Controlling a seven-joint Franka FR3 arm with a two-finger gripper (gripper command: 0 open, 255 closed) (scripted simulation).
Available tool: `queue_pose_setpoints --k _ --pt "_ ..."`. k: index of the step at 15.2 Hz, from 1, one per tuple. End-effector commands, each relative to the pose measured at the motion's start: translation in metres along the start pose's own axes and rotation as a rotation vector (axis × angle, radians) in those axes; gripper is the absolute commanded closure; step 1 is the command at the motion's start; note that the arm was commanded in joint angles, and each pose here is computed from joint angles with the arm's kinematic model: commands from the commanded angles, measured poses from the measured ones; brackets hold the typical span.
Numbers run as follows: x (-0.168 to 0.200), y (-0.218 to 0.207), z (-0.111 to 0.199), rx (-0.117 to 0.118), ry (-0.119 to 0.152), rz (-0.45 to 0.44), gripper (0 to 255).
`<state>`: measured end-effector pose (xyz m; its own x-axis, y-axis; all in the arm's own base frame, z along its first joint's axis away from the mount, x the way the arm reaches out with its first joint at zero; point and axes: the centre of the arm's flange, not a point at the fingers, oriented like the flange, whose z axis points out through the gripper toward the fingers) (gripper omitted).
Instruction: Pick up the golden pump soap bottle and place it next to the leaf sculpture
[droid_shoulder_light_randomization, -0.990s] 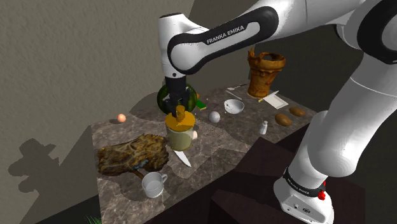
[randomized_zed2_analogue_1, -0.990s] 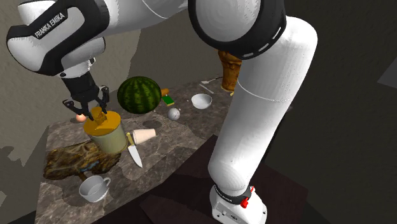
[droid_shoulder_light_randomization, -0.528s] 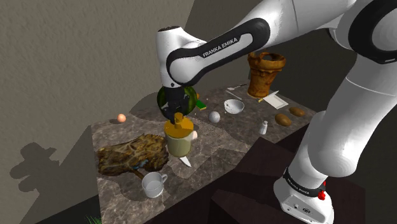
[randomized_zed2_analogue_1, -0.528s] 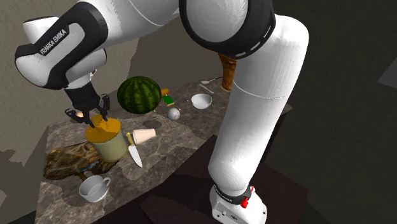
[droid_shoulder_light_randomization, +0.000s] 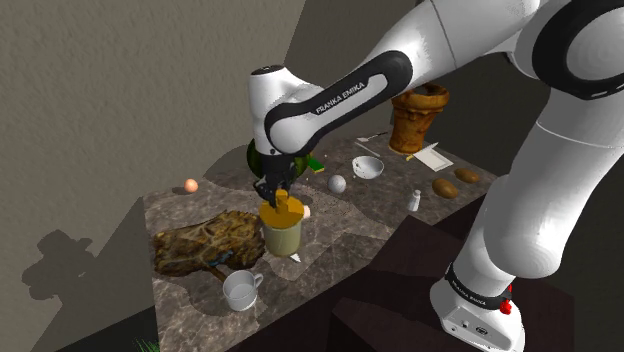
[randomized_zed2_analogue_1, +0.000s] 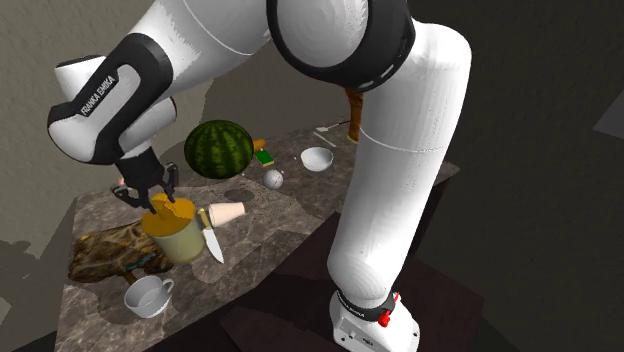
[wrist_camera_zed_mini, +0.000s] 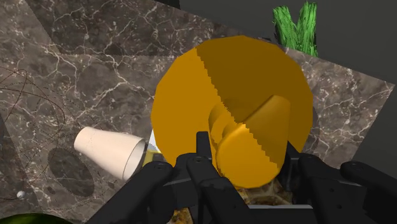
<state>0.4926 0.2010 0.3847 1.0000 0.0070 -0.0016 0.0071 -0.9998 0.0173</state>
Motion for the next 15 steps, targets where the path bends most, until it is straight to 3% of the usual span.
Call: queue_pose_setpoints --k 1,15 --pt "0.0 0.0 0.01 0.0 0.001 0.0 255" --pt "0.0 -0.002 0.083 0.0 0.001 0.0 255"
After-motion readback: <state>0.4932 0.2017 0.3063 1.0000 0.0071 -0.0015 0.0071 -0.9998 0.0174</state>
